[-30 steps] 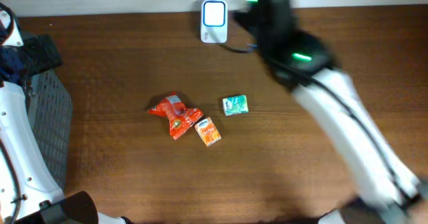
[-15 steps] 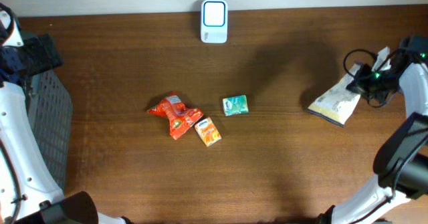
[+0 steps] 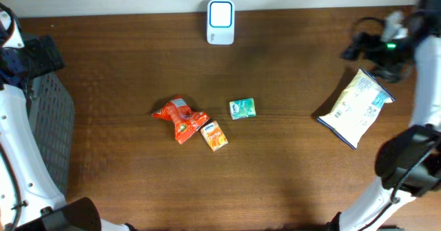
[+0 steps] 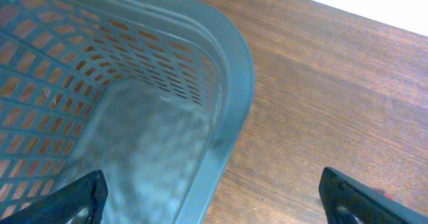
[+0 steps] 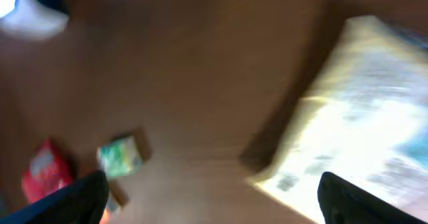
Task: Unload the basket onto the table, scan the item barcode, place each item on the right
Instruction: 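Move the cream bag right and release it on the table, then reach the right gripper to the green tissue pack and grasp it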
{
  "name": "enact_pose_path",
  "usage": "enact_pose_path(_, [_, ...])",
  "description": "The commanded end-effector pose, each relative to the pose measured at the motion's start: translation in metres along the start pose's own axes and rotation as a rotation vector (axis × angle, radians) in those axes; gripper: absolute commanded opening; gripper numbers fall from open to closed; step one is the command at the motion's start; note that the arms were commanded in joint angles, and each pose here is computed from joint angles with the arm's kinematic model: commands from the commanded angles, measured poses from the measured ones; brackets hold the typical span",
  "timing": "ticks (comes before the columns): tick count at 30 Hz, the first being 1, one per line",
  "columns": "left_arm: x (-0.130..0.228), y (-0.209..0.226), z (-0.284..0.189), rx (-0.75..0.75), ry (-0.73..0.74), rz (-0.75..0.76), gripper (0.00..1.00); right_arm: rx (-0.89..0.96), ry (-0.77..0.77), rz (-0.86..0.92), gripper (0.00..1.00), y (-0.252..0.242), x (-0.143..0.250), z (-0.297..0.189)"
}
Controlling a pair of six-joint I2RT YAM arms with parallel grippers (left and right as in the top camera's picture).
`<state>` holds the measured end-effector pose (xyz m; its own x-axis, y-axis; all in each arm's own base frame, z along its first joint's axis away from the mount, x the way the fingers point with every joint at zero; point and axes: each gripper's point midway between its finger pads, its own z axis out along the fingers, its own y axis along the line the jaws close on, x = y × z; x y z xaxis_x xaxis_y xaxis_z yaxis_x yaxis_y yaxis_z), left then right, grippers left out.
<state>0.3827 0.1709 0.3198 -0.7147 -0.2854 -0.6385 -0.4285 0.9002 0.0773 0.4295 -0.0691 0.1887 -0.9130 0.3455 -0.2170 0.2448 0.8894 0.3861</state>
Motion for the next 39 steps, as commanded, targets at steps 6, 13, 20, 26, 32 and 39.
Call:
enact_pose_path(6, [-0.002,0.001,-0.008,0.006,-0.018,-0.014,0.99,-0.060,0.308,-0.816,0.85,0.163,0.111,0.103])
enact_pose_path(13, [-0.002,0.001,-0.008,0.006,-0.018,-0.014,0.99,-0.021,0.594,-0.983,0.73,0.177,0.223,0.159])
enact_pose_path(20, [-0.002,0.001,-0.008,0.006,-0.018,-0.014,0.99,-0.038,0.597,-1.073,0.73,0.171,0.267,0.206])
enact_pose_path(26, [-0.002,0.001,-0.008,0.006,-0.018,-0.014,0.99,-0.020,0.405,-0.982,0.74,0.173,0.212,0.223])
enact_pose_path(32, [-0.002,0.001,-0.008,0.006,-0.018,-0.014,0.99,-0.056,0.134,-0.540,0.73,0.168,0.120,0.228])
enact_pose_path(39, [-0.002,0.001,-0.008,0.006,-0.018,-0.014,0.99,-0.101,0.033,-0.575,0.77,0.194,0.054,0.128])
